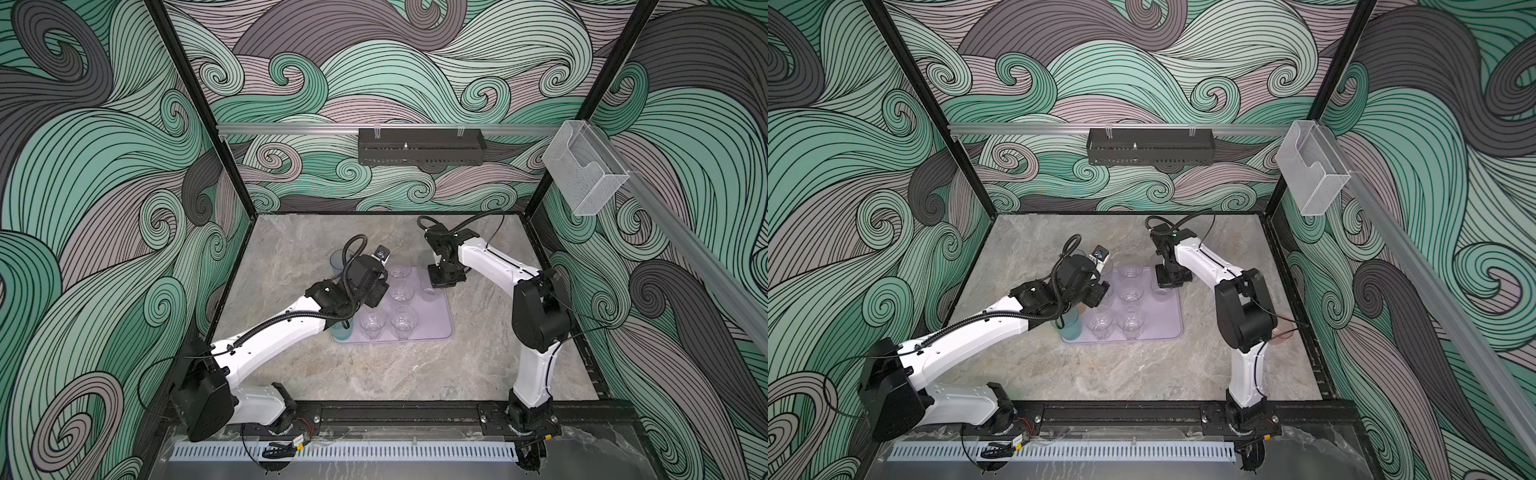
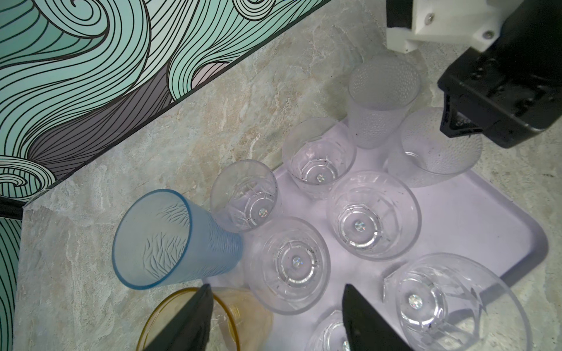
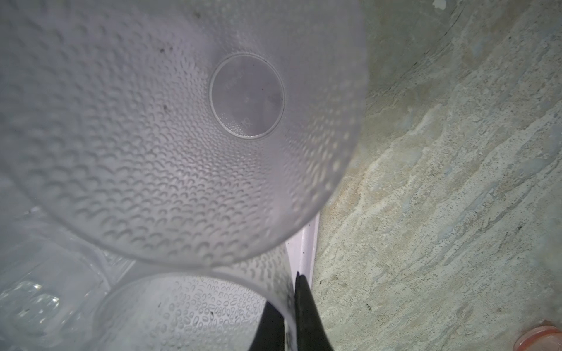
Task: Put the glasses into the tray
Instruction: 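Move the right gripper to the pink cup and grasp it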
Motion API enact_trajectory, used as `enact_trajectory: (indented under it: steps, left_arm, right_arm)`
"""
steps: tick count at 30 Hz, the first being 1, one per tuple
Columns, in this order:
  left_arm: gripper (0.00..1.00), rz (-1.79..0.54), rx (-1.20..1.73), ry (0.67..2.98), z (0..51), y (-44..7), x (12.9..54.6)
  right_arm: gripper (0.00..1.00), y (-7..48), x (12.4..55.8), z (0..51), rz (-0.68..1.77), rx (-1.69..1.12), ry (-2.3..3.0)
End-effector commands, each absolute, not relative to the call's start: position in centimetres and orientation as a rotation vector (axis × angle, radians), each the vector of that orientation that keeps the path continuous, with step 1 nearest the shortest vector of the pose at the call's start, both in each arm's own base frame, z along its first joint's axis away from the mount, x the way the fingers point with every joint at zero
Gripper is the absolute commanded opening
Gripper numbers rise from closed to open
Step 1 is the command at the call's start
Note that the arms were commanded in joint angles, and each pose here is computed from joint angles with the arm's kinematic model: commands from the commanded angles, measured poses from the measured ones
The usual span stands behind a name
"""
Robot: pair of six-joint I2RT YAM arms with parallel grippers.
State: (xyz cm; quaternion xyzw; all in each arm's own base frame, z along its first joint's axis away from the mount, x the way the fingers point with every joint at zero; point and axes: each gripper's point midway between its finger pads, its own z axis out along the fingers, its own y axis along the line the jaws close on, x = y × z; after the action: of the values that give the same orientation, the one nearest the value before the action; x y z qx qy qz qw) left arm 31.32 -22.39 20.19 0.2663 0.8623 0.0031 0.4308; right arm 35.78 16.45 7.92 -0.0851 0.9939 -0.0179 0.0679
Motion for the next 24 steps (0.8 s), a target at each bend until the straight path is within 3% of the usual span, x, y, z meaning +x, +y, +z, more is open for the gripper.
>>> enact_trajectory:
  steps: [1,10,18,24]
  left_arm:
    - [0.7,-0.012,0.631,2.138,20.9,-22.2,31.4]
    - [0.7,-0.011,0.629,2.134,21.2,-22.0,31.3]
    - [0.7,-0.034,0.621,2.141,21.8,-22.2,31.2]
    - [0.69,-0.241,0.684,2.149,21.6,-25.4,30.3]
  right_arm:
    - [0.09,16.0,35.4,7.4,-0.109,-0.279,3.017]
    - [0.31,16.2,35.6,10.6,-0.049,-0.25,2.962]
    - [0.37,12.7,34.3,14.6,-0.021,-0.113,2.903]
    - [0.41,5.9,32.7,15.5,-0.113,0.155,2.843]
